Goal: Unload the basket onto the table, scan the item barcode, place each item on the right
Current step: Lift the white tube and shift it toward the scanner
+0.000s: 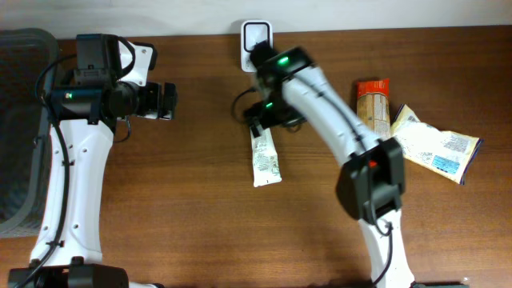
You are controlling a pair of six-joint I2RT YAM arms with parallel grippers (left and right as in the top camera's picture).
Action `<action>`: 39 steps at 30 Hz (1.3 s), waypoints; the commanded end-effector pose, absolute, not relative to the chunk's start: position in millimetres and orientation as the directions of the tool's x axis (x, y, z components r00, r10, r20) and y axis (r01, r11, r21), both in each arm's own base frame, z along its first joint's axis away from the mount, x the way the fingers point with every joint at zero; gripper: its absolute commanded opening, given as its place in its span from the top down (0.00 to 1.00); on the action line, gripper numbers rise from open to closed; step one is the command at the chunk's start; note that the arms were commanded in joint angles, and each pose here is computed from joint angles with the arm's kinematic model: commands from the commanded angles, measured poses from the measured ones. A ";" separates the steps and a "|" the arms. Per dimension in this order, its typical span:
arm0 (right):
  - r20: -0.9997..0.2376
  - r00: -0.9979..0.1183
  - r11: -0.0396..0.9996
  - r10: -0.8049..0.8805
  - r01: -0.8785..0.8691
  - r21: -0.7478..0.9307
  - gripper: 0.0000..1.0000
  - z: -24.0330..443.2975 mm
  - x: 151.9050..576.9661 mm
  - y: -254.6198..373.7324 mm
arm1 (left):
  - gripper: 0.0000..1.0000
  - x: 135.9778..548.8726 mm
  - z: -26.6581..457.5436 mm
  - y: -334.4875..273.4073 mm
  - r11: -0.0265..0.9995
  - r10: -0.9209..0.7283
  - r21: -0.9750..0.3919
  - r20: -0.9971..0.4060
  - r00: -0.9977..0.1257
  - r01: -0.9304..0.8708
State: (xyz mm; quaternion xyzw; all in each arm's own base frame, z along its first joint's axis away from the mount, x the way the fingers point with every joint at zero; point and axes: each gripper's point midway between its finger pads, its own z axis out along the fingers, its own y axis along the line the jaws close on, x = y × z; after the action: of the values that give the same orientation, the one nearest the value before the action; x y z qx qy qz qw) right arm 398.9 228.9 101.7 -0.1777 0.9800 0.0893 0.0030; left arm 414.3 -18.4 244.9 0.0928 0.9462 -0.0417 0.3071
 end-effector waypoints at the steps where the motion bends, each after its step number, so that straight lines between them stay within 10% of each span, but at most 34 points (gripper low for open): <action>1: -0.052 -0.910 0.774 -0.412 -0.380 0.506 0.01 106.2 392.0 225.9 | 0.01 415.1 252.7 -16.1 0.978 0.157 -0.012 -0.606 -0.780 0.207; 13: -0.014 -0.928 0.700 -0.372 -0.291 0.652 0.08 22.7 363.8 251.6 | 0.01 415.1 252.7 -16.1 0.978 0.157 -0.012 -0.606 -0.780 0.207; 23: 0.013 -0.971 0.811 -0.238 -0.192 0.553 0.55 -17.2 373.0 250.4 | 0.01 415.1 252.7 -16.1 0.978 0.157 -0.012 -0.606 -0.780 0.207; 31: -0.020 -0.968 0.725 -0.251 -0.202 0.658 0.88 -2.7 375.1 269.5 | 0.01 415.1 252.7 -16.1 0.978 0.157 -0.012 -0.606 -0.780 0.207; 39: -0.186 -0.949 0.528 -0.255 -0.297 0.796 0.96 94.3 386.0 261.3 | 0.01 415.1 252.7 -16.0 0.978 0.157 -0.012 -0.606 -0.780 0.207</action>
State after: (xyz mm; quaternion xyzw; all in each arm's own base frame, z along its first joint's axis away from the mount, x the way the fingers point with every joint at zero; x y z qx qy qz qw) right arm 378.8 270.5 26.5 -0.1327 0.9056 0.4016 -0.0301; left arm 414.2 -18.4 244.9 0.0928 0.9463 -0.0418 0.3069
